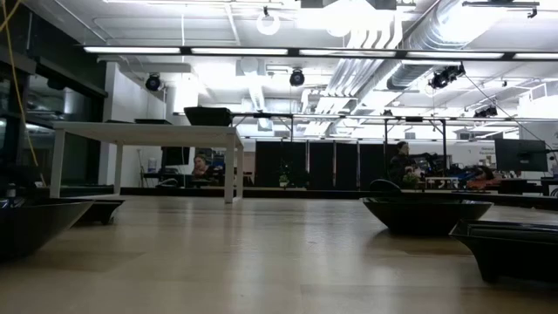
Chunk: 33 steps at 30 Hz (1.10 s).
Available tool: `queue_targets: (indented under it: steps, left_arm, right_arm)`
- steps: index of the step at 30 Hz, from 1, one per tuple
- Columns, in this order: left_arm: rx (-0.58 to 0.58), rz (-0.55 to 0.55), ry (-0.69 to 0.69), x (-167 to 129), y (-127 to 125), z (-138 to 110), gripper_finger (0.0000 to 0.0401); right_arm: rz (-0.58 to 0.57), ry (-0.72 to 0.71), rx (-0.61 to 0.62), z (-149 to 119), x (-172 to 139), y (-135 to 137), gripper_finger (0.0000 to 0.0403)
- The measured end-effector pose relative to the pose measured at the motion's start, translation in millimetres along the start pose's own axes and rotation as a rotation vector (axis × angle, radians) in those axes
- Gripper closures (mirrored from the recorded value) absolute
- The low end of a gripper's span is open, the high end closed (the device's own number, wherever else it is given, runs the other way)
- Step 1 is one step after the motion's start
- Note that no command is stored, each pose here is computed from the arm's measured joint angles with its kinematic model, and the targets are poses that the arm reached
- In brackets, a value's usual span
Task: Pick & Place Mini shaped plates
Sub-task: Stack the black square plate on top of the black square plate on the shelf
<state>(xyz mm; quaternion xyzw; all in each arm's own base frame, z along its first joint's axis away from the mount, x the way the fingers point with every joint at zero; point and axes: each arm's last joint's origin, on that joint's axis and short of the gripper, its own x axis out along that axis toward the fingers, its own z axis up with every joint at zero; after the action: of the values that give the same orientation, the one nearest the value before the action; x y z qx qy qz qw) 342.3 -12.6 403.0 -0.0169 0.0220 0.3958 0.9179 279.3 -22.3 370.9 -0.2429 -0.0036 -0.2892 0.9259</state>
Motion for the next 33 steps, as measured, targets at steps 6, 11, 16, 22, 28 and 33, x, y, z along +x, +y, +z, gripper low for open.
queue_targets:
  steps: [6, 11, 16, 22, 28, 33]
  left_arm:
    - [-0.002, 0.018, 0.000, 1.7, -1.7, -2.4, 0.0397]
    - [-0.008, 0.030, -0.005, 1.8, -1.5, -1.9, 0.0400]
    - [-0.002, 0.047, -0.005, 1.7, -1.1, -2.0, 0.0400]
    - [-0.003, 0.048, -0.007, 1.7, -1.0, -1.8, 0.0401]
    - [0.002, 0.059, -0.009, 1.8, -0.7, -1.5, 0.0401]
    - [0.019, 0.072, -0.011, 0.7, 0.9, -0.1, 0.0401]
  right_arm:
    - [0.004, 0.004, -0.003, -0.4, 0.0, 0.3, 0.0392]
    - [0.006, 0.003, -0.004, -0.5, 0.0, 0.4, 0.0392]
    - [0.031, 0.005, -0.043, -1.5, -0.1, 1.6, 0.0386]
    - [0.046, 0.002, -0.065, -1.7, -0.3, 2.4, 0.0335]
    - [0.051, 0.004, -0.067, -2.0, -0.3, 3.0, 0.0270]
    - [0.024, 0.018, -0.064, 0.1, -3.5, 2.2, 0.0237]
